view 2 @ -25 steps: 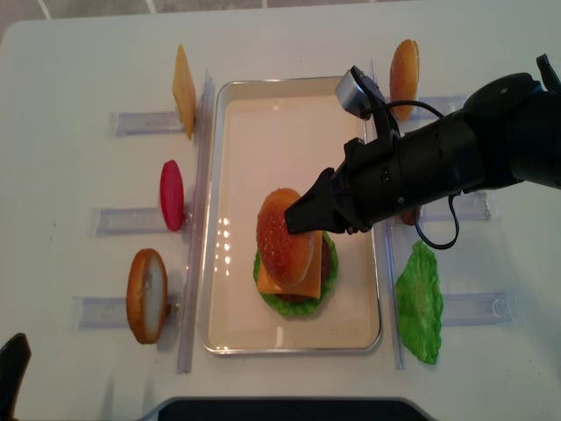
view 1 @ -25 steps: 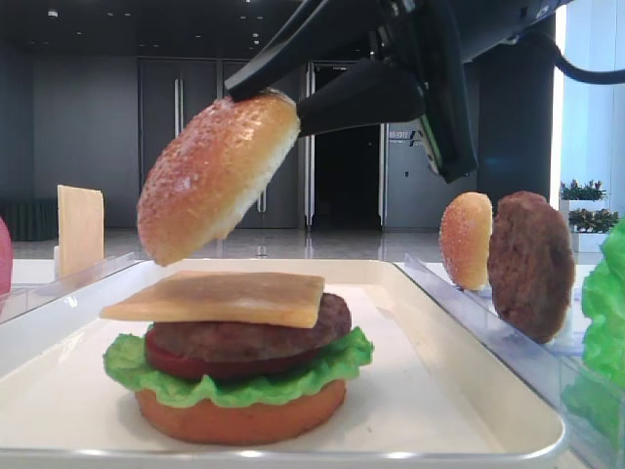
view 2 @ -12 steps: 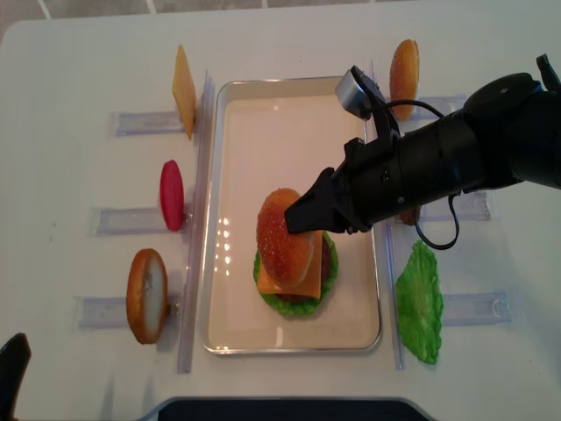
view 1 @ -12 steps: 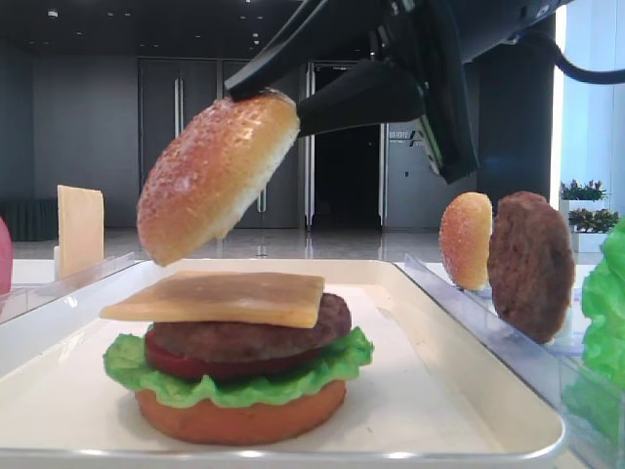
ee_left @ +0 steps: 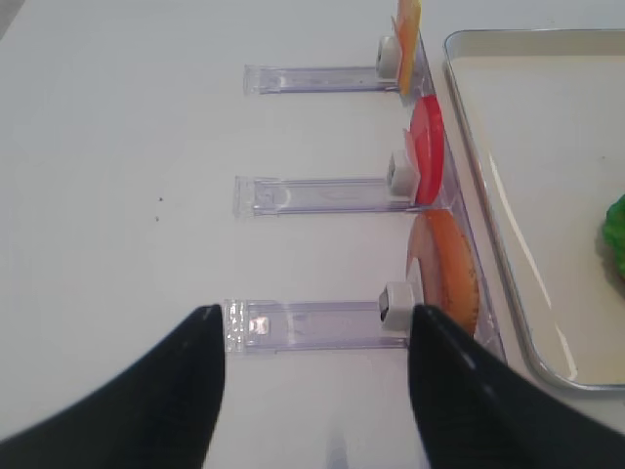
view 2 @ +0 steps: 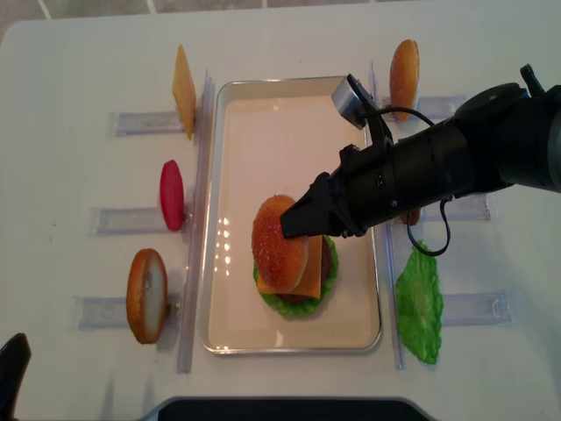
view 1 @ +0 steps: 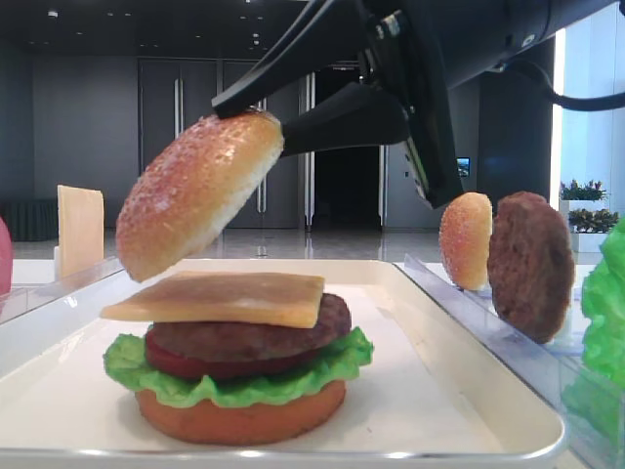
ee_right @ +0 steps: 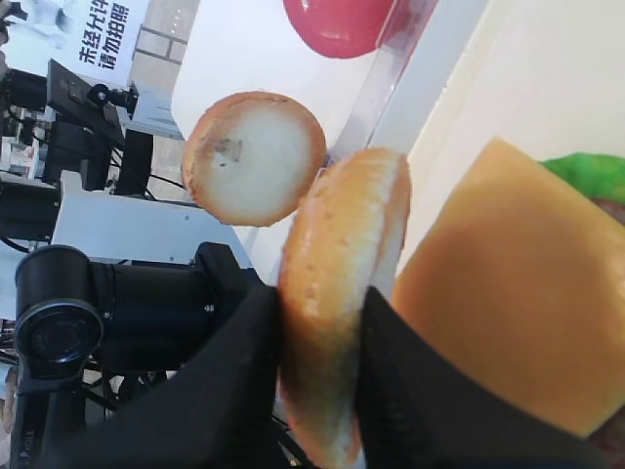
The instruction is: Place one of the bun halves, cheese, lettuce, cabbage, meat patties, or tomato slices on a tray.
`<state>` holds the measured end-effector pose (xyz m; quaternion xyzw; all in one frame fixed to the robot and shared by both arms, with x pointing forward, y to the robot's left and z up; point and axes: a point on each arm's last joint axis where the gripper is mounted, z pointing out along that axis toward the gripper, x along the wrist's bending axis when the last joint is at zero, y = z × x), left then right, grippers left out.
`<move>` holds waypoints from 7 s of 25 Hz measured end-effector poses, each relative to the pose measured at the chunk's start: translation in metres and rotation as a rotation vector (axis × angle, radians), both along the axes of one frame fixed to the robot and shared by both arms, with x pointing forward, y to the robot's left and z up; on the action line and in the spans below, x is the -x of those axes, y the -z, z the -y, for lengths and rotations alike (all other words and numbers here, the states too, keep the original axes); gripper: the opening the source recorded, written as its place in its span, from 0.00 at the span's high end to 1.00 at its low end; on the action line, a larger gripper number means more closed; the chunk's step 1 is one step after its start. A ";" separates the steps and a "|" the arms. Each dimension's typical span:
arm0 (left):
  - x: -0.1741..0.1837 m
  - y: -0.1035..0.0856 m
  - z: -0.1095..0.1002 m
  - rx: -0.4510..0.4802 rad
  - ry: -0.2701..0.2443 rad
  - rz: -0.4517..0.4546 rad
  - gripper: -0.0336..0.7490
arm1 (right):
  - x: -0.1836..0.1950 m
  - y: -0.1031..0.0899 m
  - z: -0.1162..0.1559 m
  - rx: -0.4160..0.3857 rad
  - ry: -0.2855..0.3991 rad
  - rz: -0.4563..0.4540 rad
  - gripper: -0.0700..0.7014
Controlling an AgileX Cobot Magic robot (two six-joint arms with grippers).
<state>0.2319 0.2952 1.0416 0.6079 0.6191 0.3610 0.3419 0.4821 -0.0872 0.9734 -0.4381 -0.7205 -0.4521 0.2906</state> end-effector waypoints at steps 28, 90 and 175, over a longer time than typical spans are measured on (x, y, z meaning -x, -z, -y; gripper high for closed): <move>0.000 0.000 0.000 0.000 0.000 0.000 0.38 | -0.002 0.008 0.000 0.031 -0.002 0.012 0.65; 0.000 0.000 0.000 0.000 0.000 0.000 0.38 | 0.007 -0.025 0.026 0.308 0.021 0.264 0.13; 0.000 0.000 0.000 0.000 0.000 0.000 0.38 | 0.196 -0.168 0.226 0.871 1.028 0.679 0.14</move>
